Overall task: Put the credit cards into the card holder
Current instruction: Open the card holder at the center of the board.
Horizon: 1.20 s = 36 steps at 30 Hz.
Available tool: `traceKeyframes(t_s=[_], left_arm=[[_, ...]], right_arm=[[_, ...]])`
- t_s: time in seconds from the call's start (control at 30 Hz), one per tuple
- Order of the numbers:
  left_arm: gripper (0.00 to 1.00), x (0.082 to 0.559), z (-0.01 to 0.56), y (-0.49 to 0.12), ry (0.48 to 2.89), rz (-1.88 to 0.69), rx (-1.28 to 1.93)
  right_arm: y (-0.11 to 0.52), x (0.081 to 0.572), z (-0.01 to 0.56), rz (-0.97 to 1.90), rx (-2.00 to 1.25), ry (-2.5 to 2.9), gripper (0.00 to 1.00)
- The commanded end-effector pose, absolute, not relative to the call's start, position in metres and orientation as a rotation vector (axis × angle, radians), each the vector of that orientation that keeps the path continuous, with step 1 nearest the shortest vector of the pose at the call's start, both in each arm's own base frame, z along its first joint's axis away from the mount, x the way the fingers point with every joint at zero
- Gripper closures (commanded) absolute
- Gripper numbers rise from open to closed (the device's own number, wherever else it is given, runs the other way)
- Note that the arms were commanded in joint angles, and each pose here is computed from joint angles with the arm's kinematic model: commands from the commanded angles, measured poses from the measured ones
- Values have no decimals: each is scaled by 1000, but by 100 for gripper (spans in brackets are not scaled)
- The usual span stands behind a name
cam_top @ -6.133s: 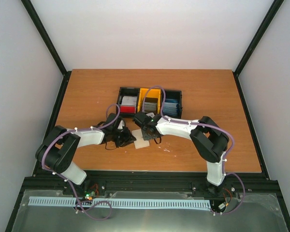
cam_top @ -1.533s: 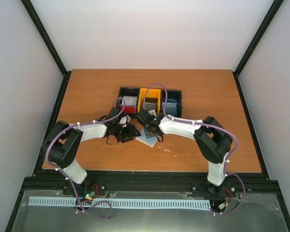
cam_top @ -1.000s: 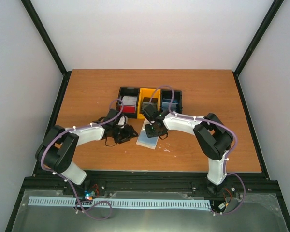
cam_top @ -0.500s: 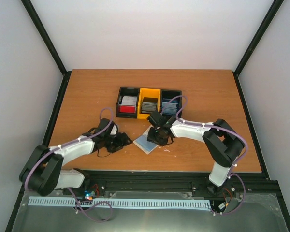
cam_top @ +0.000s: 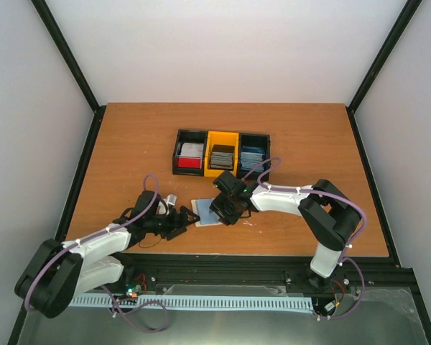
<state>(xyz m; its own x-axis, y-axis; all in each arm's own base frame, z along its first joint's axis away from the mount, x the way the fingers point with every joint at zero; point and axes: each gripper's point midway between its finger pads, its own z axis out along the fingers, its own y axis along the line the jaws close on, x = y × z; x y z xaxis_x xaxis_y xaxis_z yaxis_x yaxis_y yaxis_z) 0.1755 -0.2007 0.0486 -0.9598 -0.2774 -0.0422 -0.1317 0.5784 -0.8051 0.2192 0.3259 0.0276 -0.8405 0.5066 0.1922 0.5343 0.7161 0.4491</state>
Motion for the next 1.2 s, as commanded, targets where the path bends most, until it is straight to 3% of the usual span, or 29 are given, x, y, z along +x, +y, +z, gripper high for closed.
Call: traceKeyframes(t_s=[0.0, 0.23, 0.47, 0.67, 0.9, 1.17], left_arm=[[9, 187, 44, -205, 2649, -1328, -366], [38, 215, 37, -205, 2662, -1194, -384], [42, 226, 33, -211, 2667, -1177, -337], [59, 236, 32, -217, 2670, -1168, -290], [96, 242, 36, -222, 2681, -1153, -189], [99, 244, 39, -224, 2705, -1118, -108]], right_arm=[[319, 190, 0, -631, -945, -2742, 55], [318, 187, 4, -705, -872, -2764, 57], [317, 196, 12, -864, -691, -2817, 59], [325, 211, 32, -1076, -471, -2844, 59], [320, 228, 62, -1261, -268, -2915, 60], [295, 247, 68, -962, -20, -3156, 61]])
